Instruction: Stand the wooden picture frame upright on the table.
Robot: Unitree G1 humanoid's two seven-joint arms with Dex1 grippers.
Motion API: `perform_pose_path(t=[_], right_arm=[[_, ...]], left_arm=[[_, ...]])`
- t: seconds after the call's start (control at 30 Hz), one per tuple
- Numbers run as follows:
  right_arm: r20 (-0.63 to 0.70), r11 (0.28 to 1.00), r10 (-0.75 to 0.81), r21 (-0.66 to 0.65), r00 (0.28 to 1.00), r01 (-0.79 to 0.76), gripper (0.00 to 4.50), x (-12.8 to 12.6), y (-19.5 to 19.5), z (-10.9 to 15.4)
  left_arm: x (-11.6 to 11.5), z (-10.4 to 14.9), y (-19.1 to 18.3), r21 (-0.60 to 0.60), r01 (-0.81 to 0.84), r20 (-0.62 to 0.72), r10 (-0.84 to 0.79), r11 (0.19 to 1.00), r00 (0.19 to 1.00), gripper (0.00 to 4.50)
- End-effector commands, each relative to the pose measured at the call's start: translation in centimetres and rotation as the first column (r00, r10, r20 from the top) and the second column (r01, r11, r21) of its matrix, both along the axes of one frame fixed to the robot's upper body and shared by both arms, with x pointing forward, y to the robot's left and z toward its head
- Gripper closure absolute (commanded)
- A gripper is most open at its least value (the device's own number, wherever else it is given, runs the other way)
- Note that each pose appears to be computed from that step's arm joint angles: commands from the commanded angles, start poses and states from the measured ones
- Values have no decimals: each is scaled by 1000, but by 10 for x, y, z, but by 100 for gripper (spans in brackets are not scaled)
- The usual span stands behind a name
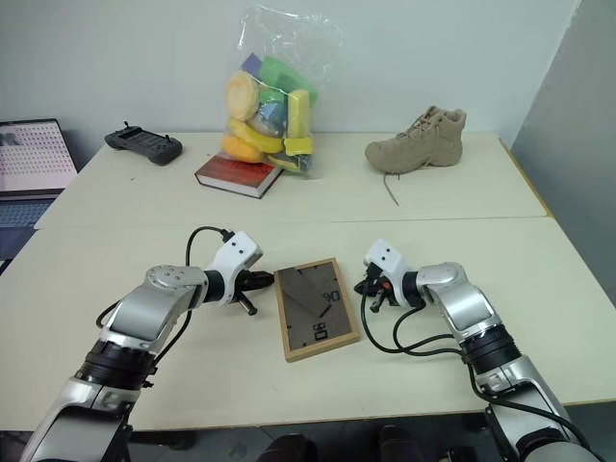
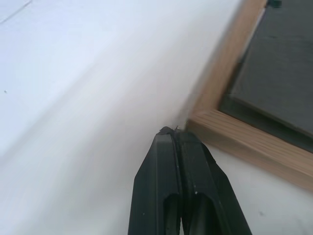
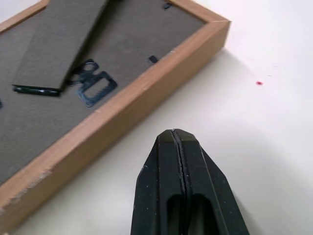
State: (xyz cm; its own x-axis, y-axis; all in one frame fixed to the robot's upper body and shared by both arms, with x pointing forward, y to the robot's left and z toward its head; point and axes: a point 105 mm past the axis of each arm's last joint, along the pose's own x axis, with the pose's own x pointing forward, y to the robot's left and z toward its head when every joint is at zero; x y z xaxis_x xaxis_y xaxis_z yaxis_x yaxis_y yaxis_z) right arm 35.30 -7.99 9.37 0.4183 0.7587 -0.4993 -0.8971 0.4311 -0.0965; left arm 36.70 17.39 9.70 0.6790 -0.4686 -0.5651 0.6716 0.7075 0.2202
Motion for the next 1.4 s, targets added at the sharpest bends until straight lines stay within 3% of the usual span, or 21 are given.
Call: perform_pose_path(t=[0.03, 0.17, 0.27, 0.4, 0.5, 0.6, 0.87, 1.13, 1.3, 1.4], right_arm=[[39, 1000, 24, 13, 999, -24, 450, -5, -8, 14], [28, 990, 136, 36, 990, -137, 450, -27, -9, 21], [52, 989, 140, 28, 989, -142, 450, -26, -10, 23], [67, 991, 133, 22, 989, -135, 450, -18, -6, 19], [81, 991, 133, 19, 988, -134, 450, -11, 0, 15], [85, 989, 142, 19, 986, -144, 450, -10, 5, 13], [90, 988, 152, -18, 984, -150, 450, -14, 8, 2], [79, 980, 190, 36, 979, -194, 450, -25, 34, 4], [76, 976, 199, 73, 977, -205, 450, -28, 52, 9], [73, 978, 193, 65, 979, -198, 450, -27, 50, 6]], left_arm=[[-6, -1, 10, 34, 1, 1, -1, 999, 1000, 444], [-46, 8, 27, -75, 56, -86, -62, 996, 994, 426], [-86, 24, 25, -305, 86, -205, -153, 948, 967, 375], [-121, 36, 20, -546, -5, -351, -223, 837, 909, 284], [-129, 33, 26, -692, -240, -521, -240, 681, 819, 224], [-138, 24, 23, -716, -305, -575, -282, 628, 768, 165], [-146, -19, 0, -674, -432, -677, -268, 599, 685, 5], [-126, -42, -25, -663, -488, -700, -240, 568, 672, 0], [-127, -42, -43, -683, -467, -697, -310, 561, 647, 0], [-123, -45, -40, -670, -480, -702, -274, 567, 657, 0]])
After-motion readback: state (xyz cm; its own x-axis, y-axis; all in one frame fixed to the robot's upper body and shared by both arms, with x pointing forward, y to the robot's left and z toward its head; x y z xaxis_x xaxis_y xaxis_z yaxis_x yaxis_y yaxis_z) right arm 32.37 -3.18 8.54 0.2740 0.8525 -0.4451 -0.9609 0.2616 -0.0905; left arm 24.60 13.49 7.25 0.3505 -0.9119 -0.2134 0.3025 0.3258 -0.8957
